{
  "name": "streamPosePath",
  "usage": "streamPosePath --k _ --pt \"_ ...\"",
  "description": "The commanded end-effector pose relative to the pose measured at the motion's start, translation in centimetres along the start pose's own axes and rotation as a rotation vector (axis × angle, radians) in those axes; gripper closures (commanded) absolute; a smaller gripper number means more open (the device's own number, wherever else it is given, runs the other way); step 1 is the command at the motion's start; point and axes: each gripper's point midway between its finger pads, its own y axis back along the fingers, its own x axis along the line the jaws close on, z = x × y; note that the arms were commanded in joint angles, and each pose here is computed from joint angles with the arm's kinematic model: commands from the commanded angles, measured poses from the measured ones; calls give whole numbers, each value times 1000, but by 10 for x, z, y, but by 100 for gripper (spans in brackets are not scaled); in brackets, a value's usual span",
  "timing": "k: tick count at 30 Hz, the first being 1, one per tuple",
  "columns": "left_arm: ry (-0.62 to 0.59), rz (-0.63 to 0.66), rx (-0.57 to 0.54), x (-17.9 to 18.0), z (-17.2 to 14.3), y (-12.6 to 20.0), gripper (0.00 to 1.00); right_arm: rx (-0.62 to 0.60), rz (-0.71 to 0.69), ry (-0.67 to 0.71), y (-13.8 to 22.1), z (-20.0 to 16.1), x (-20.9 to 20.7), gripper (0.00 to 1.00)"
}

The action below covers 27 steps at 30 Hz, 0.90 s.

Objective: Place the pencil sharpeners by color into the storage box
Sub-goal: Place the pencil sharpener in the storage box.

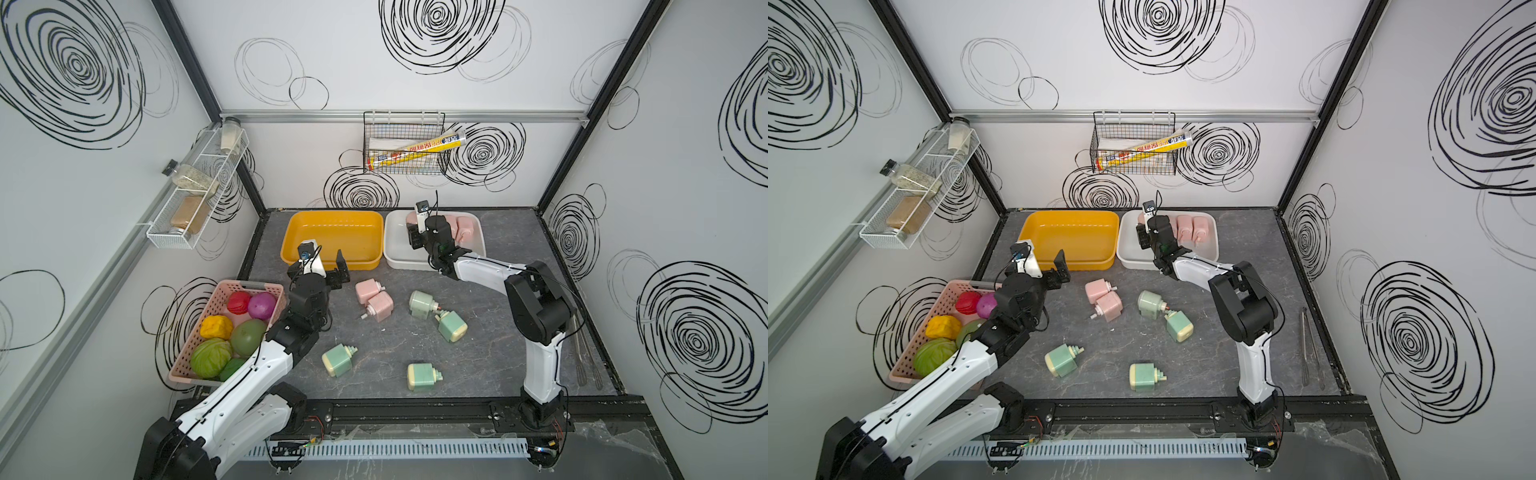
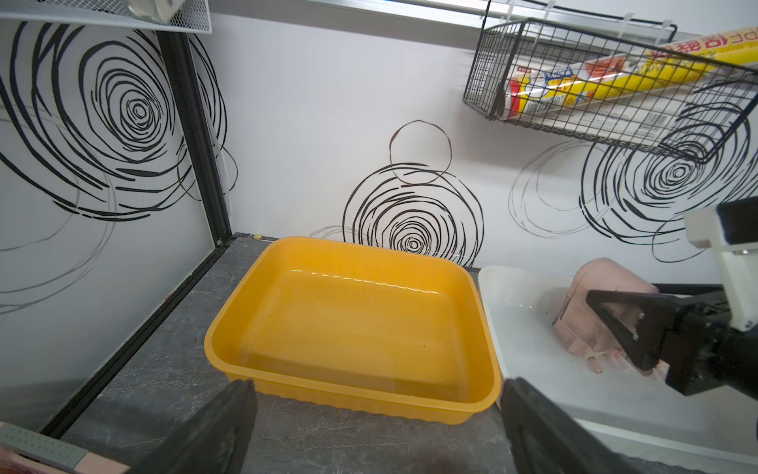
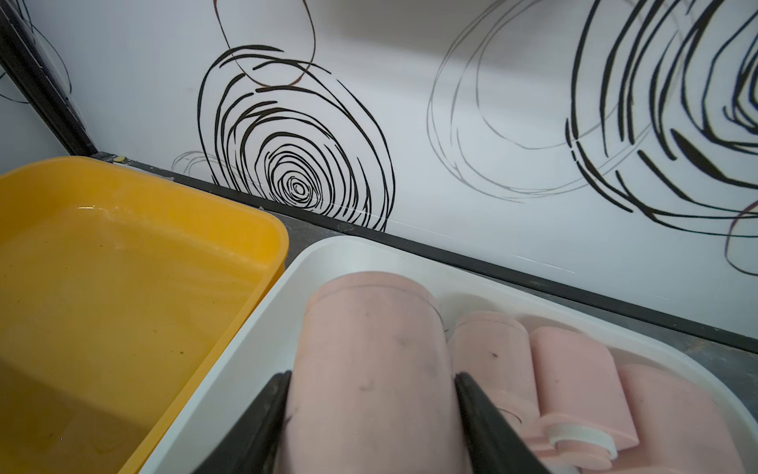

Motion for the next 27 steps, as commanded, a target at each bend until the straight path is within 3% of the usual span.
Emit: streamPosePath --k 1,13,18,27 --pt "2 24 -14 2 13 -2 0 -75 -28 -29 -7 23 1 100" --pt "8 27 -40 5 13 2 1 -57 -176 -10 -38 -5 -19 100" --pt "62 8 -114 9 21 13 1 -42 -212 -11 -49 -17 -26 100" --pt "61 56 -116 17 18 11 1 -38 -247 -41 -60 -28 -30 100"
